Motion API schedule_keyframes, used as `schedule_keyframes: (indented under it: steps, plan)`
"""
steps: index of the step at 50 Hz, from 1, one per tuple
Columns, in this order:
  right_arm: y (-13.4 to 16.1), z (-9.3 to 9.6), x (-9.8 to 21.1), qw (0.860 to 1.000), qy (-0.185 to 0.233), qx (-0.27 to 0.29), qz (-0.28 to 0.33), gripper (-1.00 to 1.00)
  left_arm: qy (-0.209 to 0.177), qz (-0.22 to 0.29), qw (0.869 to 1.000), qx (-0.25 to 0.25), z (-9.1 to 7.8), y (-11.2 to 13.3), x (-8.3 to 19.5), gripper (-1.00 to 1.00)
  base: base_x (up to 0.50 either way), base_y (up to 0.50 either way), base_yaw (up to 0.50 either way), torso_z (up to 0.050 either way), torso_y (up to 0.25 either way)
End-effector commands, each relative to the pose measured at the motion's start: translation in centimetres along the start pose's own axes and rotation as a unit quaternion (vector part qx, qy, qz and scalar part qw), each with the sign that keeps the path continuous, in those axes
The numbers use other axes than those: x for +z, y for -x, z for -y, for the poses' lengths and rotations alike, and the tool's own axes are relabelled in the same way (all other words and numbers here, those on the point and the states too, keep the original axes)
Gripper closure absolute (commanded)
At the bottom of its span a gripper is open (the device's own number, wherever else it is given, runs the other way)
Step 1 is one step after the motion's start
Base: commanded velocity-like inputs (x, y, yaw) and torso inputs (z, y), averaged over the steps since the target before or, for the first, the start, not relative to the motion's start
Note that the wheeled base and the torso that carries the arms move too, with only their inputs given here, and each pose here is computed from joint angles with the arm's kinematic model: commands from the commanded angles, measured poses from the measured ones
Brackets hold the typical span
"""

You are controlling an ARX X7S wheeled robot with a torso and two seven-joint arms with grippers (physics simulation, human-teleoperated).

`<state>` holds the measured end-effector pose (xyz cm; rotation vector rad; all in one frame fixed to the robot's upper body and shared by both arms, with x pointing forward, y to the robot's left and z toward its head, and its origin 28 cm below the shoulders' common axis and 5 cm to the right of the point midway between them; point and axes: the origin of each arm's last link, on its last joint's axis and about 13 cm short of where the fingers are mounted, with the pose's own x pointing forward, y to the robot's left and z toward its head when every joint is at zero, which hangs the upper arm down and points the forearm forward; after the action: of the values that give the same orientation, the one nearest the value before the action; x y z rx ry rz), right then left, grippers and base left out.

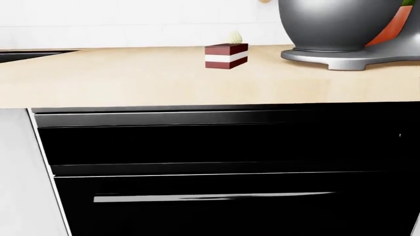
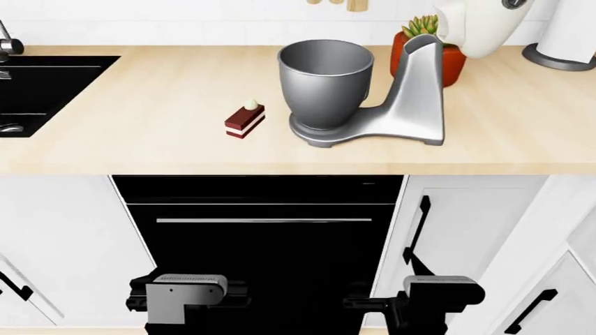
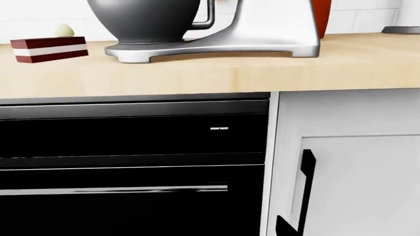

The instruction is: Place the cake in the stand mixer bowl.

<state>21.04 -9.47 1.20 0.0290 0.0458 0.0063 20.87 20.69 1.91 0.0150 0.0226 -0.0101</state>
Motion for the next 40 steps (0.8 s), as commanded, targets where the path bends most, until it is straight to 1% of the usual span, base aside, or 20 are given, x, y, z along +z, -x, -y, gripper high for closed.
schedule_keyframes:
  steps: [1, 3, 4, 5, 18, 20, 22, 24, 25, 26, 27, 28, 29, 30, 33, 36, 37, 38, 39, 40]
  plan:
    - [0.1, 0.1, 0.7, 1.000, 0.010, 0.002, 0.001, -1.00, -0.011, -0.005, 1.000, -0.002, 0.0, 0.0, 0.6, -1.00, 0.00, 0.00, 0.00, 0.050, 0.000]
    - [0.3, 0.2, 1.0, 1.000, 0.003, 0.017, 0.002, -1.00, -0.012, -0.006, 1.000, -0.003, 0.0, 0.0, 0.7, -1.00, 0.06, -0.12, 0.00, 0.050, 0.000]
    - [0.4, 0.2, 1.2, 0.999, -0.020, 0.035, -0.003, -1.00, -0.011, -0.005, 1.000, -0.003, 0.0, 0.0, 0.8, -1.00, 0.29, -0.42, 0.00, 0.050, 0.000]
    - [0.3, 0.2, 1.1, 1.000, -0.002, 0.017, 0.002, -1.00, -0.011, -0.004, 1.000, -0.003, 0.0, 0.0, 0.8, -1.00, 0.30, -0.41, 0.00, 0.050, 0.000]
    - [0.2, 0.1, 1.0, 1.000, 0.006, 0.010, -0.008, -1.00, -0.003, -0.010, 1.000, -0.006, 0.0, 0.1, 1.1, -1.00, 0.14, -0.15, 0.00, 0.050, 0.000]
    - [0.1, 0.3, 2.4, 0.999, -0.024, 0.028, -0.033, -1.00, -0.003, -0.014, 1.000, -0.016, -0.1, 0.2, 2.3, -1.00, 0.00, 0.00, 0.00, 0.050, 0.000]
    - [-0.1, 0.6, 5.4, 0.998, -0.031, 0.037, -0.047, -1.00, -0.025, -0.018, 0.999, -0.029, -0.4, 0.5, 5.3, -1.00, 0.00, 0.00, 0.00, 0.050, 0.000]
    - [0.1, 0.7, 8.5, 0.997, -0.010, 0.050, -0.050, -1.00, 0.000, -0.015, 0.998, -0.057, -0.7, 1.0, 9.6, -1.00, 0.00, 0.00, 0.00, 0.050, 0.000]
    - [0.0, 0.7, 11.7, 0.998, 0.004, 0.065, -0.025, -1.00, 0.001, 0.050, 0.995, -0.082, -0.7, 0.8, 14.0, -1.00, 0.00, 0.00, 0.00, 0.000, 0.000]
    - [0.3, 0.7, 11.9, 0.994, 0.027, 0.077, -0.071, -1.00, 0.004, 0.034, 0.994, -0.101, -0.7, 1.2, 14.9, -1.00, 0.00, 0.00, 0.00, 0.000, 0.000]
    - [0.4, 0.8, 13.2, 0.994, 0.049, 0.060, -0.080, -1.00, 0.011, 0.056, 0.993, -0.107, -0.8, 1.1, 17.2, -1.00, 0.00, 0.00, 0.00, 0.000, 0.000]
    - [0.7, 0.9, 14.7, 0.991, 0.064, 0.074, -0.086, -1.00, 0.007, 0.023, 0.995, -0.092, -1.3, 1.0, 18.1, -1.00, 0.00, 0.00, 0.00, 0.000, 0.000]
    - [1.2, 1.0, 16.0, 0.992, 0.068, 0.078, -0.068, -1.00, -0.027, -0.043, 0.998, -0.049, -2.8, 0.6, 18.3, -1.00, 0.00, 0.00, 0.00, 0.000, 0.000]
    - [1.7, 1.1, 17.6, 0.991, 0.084, 0.083, -0.060, -1.00, -0.056, -0.056, 0.997, -0.020, -3.8, -0.3, 19.7, -1.00, 0.00, 0.00, 0.00, 0.000, 0.000]
    - [1.2, 2.5, 20.5, 0.996, 0.087, 0.003, -0.033, -1.00, -0.098, -0.015, 0.995, -0.005, -2.9, -0.7, 23.3, -1.00, 0.00, 0.00, 0.00, 0.000, 0.000]
    - [1.4, 2.2, 23.1, 0.995, 0.089, -0.027, -0.024, -1.00, -0.096, -0.008, 0.995, 0.016, -1.8, 1.4, 26.2, -1.00, 0.00, 0.00, 0.00, 0.000, 0.000]
    - [1.7, 2.0, 24.1, 0.995, 0.098, -0.003, -0.025, -1.00, -0.094, -0.025, 0.995, 0.000, -1.9, 2.1, 27.2, -1.00, 0.00, 0.00, 0.00, 0.000, 0.000]
    - [2.4, 1.8, 24.3, 0.993, 0.103, 0.048, -0.032, -1.00, -0.093, -0.053, 0.992, -0.067, -1.9, 3.0, 27.4, -1.00, 0.00, 0.00, 0.00, 0.000, 0.000]
    - [2.5, 1.8, 24.8, 0.992, 0.110, 0.047, -0.027, -1.00, -0.095, -0.068, 0.988, -0.098, -2.1, 3.4, 27.9, -1.00, 0.00, 0.00, 0.00, 0.000, 0.000]
    - [2.5, 1.8, 25.0, 0.992, 0.111, 0.048, -0.026, -1.00, -0.098, -0.067, 0.988, -0.096, -2.2, 3.3, 28.0, -1.00, 0.00, 0.00, 0.00, 0.000, 0.000]
